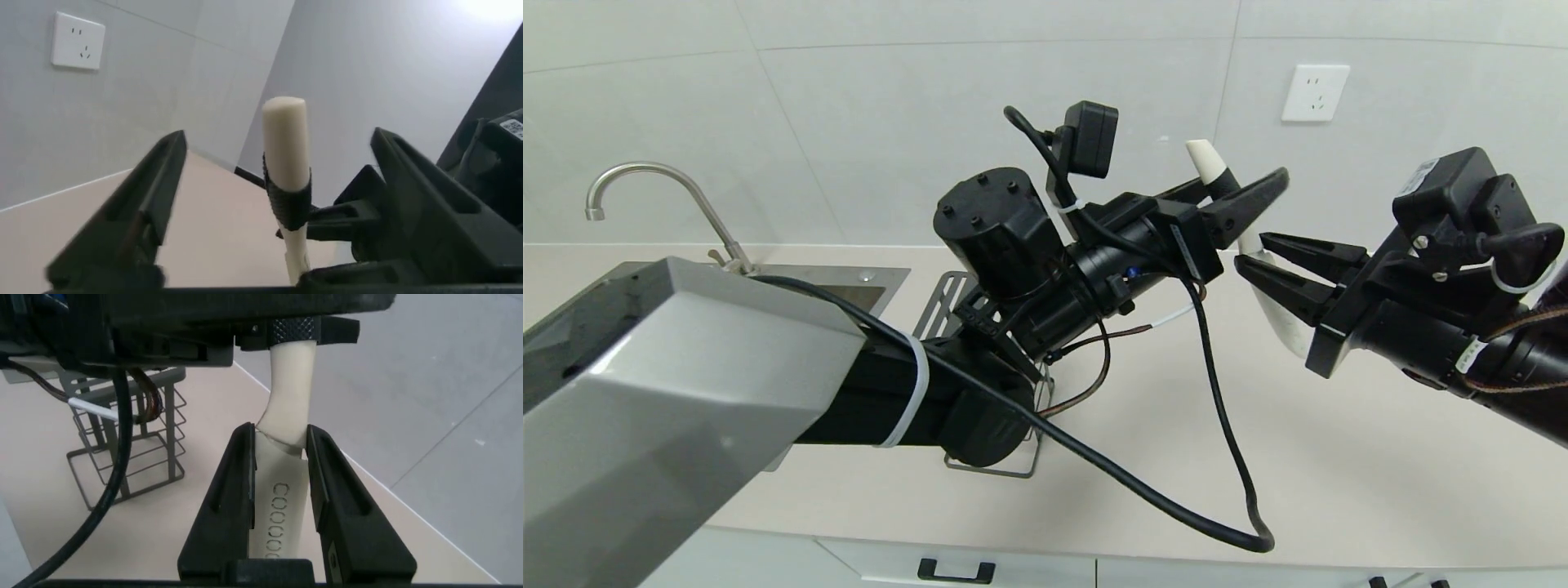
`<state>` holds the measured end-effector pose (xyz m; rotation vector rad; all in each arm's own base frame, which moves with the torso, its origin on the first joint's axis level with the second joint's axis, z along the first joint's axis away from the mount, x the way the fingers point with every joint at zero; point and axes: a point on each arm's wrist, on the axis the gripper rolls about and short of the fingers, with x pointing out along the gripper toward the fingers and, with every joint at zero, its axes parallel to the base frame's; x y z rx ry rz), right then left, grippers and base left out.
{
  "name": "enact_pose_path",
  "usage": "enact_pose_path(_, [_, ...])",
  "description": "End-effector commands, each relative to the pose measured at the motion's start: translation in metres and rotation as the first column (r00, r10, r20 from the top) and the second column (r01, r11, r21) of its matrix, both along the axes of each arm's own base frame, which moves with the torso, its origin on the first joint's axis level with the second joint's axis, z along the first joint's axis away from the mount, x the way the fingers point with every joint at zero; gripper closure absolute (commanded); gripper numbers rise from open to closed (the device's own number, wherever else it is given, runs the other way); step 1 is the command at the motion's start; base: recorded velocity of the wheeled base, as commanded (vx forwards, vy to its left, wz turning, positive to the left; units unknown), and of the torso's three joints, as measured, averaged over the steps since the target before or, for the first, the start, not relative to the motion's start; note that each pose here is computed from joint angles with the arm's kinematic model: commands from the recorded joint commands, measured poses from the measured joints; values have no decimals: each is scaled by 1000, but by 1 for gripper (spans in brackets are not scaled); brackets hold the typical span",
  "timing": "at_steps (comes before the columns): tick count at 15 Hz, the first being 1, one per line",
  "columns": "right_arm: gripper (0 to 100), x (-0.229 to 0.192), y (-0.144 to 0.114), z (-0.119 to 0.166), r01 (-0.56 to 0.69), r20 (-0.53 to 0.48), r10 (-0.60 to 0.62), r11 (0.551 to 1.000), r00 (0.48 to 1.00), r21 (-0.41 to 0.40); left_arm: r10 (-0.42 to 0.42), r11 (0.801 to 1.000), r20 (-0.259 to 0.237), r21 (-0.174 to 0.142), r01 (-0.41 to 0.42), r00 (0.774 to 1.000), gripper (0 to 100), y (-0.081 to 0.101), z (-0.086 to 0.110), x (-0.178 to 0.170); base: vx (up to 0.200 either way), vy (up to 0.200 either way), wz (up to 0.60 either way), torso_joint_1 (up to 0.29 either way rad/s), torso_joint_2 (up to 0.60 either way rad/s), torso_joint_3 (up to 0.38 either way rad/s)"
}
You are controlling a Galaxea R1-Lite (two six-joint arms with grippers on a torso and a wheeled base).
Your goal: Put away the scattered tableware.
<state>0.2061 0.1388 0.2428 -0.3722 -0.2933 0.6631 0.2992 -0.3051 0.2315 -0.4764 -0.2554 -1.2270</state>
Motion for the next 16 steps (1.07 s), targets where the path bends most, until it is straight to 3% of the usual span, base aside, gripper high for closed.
enact_pose_path(1, [100,1,1,2,0,6,0,1000,1000,3,-1,1000,0,0,1,1000,100,0,0,0,0,0,0,0,0,0])
enact_pose_path(5, [100,15,11,9,-3,23,3,1000,1000,13,-4,1000,4,-5,4,1000,100,-1,2,-2,0,0,0,0,0,0])
enact_pose_path(6, [0,18,15,6,-13,20,13,1000,1000,3,-1,1000,6,-9,2,1000,100,0,4,-3,0,0,0,0,0,0])
enact_pose_path(11, [0,20,24,-4,-25,-8,25,1000,1000,-13,51,998,22,-40,-50,998,100,10,19,-5,0,0,0,0,0,0])
enact_pose_path(14, [0,13,19,-9,-24,-24,23,999,999,-24,147,989,65,-7,-147,987,100,26,23,7,0,0,0,0,0,0])
enact_pose_path(15, [0,8,14,-17,-23,-46,21,999,999,-39,211,977,72,-2,-211,975,100,32,23,13,0,0,0,0,0,0])
enact_pose_path(16, [0,3,11,-22,-22,-62,19,999,998,-48,227,974,73,-14,-226,971,100,35,28,11,0,0,0,0,0,0])
